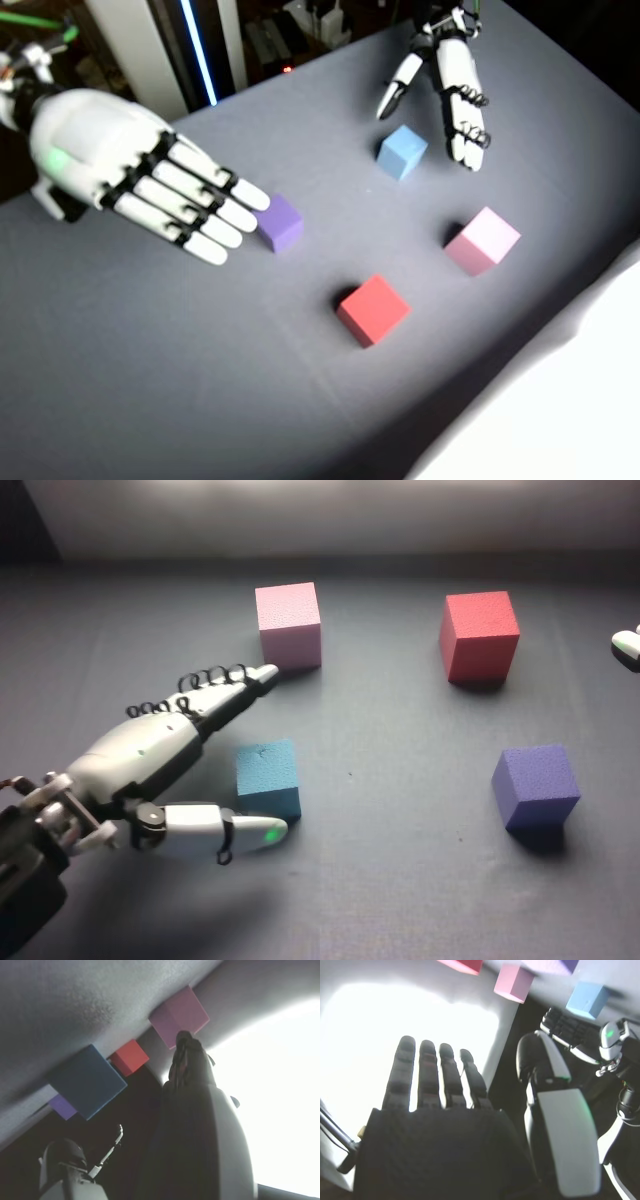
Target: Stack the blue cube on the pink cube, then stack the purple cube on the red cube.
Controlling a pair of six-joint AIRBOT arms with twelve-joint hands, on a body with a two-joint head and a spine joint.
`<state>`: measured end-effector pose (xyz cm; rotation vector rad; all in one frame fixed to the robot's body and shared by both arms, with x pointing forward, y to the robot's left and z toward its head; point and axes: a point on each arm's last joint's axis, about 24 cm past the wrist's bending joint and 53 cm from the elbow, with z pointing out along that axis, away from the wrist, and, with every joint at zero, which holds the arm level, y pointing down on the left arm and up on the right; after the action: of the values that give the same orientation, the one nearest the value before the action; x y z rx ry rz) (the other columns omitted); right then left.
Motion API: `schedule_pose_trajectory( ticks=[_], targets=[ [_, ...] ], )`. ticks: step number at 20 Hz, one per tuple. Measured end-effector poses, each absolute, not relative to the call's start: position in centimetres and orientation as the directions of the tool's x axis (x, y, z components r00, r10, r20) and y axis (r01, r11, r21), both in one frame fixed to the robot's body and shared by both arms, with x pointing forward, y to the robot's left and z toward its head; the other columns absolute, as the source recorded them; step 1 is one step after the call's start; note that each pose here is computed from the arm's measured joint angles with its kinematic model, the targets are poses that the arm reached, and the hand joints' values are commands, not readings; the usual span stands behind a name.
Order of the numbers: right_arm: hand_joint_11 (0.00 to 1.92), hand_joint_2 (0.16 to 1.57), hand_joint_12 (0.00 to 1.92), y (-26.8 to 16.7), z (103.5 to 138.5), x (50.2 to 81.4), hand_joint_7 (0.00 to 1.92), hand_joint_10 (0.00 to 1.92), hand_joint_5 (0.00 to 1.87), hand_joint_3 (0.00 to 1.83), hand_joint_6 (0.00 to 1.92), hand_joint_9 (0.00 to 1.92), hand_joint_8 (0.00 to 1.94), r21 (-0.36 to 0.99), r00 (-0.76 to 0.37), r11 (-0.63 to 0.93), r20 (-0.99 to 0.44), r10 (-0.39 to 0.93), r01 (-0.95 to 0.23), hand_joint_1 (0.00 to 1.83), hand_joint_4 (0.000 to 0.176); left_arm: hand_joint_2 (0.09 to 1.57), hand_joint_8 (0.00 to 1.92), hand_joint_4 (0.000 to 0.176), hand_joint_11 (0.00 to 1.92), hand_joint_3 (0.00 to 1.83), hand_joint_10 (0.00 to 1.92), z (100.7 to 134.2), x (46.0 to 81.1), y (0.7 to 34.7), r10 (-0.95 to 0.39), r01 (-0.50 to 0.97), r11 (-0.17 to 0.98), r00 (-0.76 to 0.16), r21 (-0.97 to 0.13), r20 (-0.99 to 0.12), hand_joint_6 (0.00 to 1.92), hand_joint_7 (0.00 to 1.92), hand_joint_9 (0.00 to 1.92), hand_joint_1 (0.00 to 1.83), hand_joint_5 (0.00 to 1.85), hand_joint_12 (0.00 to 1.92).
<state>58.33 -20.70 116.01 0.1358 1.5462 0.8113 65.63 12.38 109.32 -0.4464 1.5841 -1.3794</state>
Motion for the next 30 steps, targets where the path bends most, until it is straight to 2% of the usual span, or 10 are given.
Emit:
schedule_pose_trajectory(
  ticks=[3, 5, 10, 12, 13, 15, 22, 23, 26, 30],
  targets=[
    [0.00, 1.34, 0.00, -20.8, 115.9, 58.3, 0.00, 0.00, 0.00, 0.01, 0.00, 0.00, 0.00, 0.561, -0.173, 0.740, -0.825, 0.539, -0.371, 0.57, 0.000, 0.98, 0.02, 0.030, 0.01, 0.00, 0.03, 108.5, 65.8, 11.1, -0.748, 0.289, 0.321, -0.506, -0.902, -0.429, 0.02, 0.19, 0.06, 0.78, 0.11, 0.01],
    [0.00, 1.35, 0.00, -20.8, 115.9, 58.3, 0.00, 0.00, 0.00, 0.01, 0.00, 0.00, 0.00, 0.564, -0.175, 0.738, -0.823, 0.541, -0.370, 0.58, 0.000, 1.00, 0.01, 0.042, 0.00, 0.00, 0.06, 108.2, 65.9, 10.7, -0.736, 0.282, 0.337, -0.517, -0.898, -0.438, 0.01, 0.29, 0.12, 0.77, 0.19, 0.32],
    [0.00, 1.34, 0.00, -20.9, 115.8, 58.3, 0.00, 0.00, 0.00, 0.00, 0.00, 0.00, 0.00, 0.571, -0.179, 0.736, -0.819, 0.546, -0.365, 0.59, 0.000, 1.01, 0.05, 0.000, 0.00, 0.00, 0.14, 108.0, 66.3, 10.1, -0.701, 0.290, 0.386, -0.524, -0.876, -0.483, 0.04, 0.47, 0.25, 0.86, 0.36, 0.92],
    [0.00, 1.34, 0.00, -21.0, 115.7, 58.3, 0.00, 0.00, 0.00, 0.00, 0.00, 0.00, 0.00, 0.574, -0.182, 0.735, -0.816, 0.548, -0.360, 0.59, 0.000, 1.07, 0.85, 0.000, 0.00, 0.01, 1.16, 108.0, 66.6, 9.9, -0.699, 0.297, 0.391, -0.520, -0.871, -0.491, 0.06, 0.60, 0.23, 0.87, 0.61, 1.65],
    [0.00, 1.34, 0.00, -21.0, 115.7, 58.3, 0.00, 0.00, 0.00, 0.00, 0.00, 0.00, 0.00, 0.574, -0.182, 0.735, -0.816, 0.548, -0.360, 0.60, 0.000, 1.17, 1.53, 0.000, 0.49, 0.01, 1.77, 108.0, 66.6, 9.8, -0.700, 0.299, 0.388, -0.520, -0.872, -0.490, 0.99, 0.84, 0.76, 1.04, 0.78, 1.87],
    [0.00, 1.34, 0.00, -21.0, 115.7, 58.3, 0.00, 0.00, 0.00, 0.00, 0.00, 0.00, 0.00, 0.575, -0.181, 0.735, -0.816, 0.549, -0.360, 0.60, 0.000, 1.22, 1.91, 0.000, 1.40, 0.01, 1.91, 108.6, 66.8, 9.8, -0.712, 0.308, 0.374, -0.509, -0.875, -0.483, 1.28, 1.09, 1.32, 1.09, 0.78, 1.92],
    [0.00, 1.34, 0.00, -21.0, 115.6, 58.1, 0.00, 0.00, 0.00, 0.00, 0.00, 0.00, 0.00, 0.580, -0.185, 0.732, -0.812, 0.554, -0.356, 0.59, 0.000, 1.22, 1.92, 0.000, 1.30, 0.00, 1.92, 111.1, 66.5, 9.2, -0.694, 0.378, 0.361, -0.501, -0.852, -0.516, 1.29, 0.94, 1.19, 1.10, 0.78, 1.92],
    [0.00, 1.35, 0.00, -20.9, 115.6, 58.1, 0.00, 0.00, 0.00, 0.00, 0.00, 0.00, 0.00, 0.580, -0.186, 0.732, -0.812, 0.553, -0.357, 0.57, 0.000, 1.25, 1.59, 0.000, 1.08, 0.01, 1.92, 112.5, 66.7, 9.2, -0.698, 0.406, 0.350, -0.488, -0.844, -0.524, 1.37, 0.76, 0.98, 1.17, 0.71, 1.92],
    [0.00, 1.34, 0.00, -21.0, 115.6, 58.1, 0.00, 0.00, 0.00, 0.00, 0.00, 0.00, 0.00, 0.582, -0.186, 0.732, -0.811, 0.555, -0.354, 0.54, 0.000, 1.27, 1.72, 0.000, 0.79, 0.00, 1.89, 115.6, 67.3, 8.8, -0.701, 0.475, 0.333, -0.453, -0.814, -0.551, 1.11, 0.70, 0.71, 1.19, 0.71, 1.92],
    [0.00, 1.34, 0.00, -21.0, 115.6, 58.1, 0.00, 0.00, 0.00, 0.00, 0.00, 0.00, 0.00, 0.582, -0.184, 0.732, -0.811, 0.556, -0.354, 0.55, 0.000, 1.26, 1.77, 0.000, 1.04, 0.00, 1.92, 119.1, 69.4, 8.8, -0.704, 0.526, 0.350, -0.398, -0.775, -0.588, 1.15, 0.72, 0.94, 1.18, 0.73, 1.92]
  ],
)
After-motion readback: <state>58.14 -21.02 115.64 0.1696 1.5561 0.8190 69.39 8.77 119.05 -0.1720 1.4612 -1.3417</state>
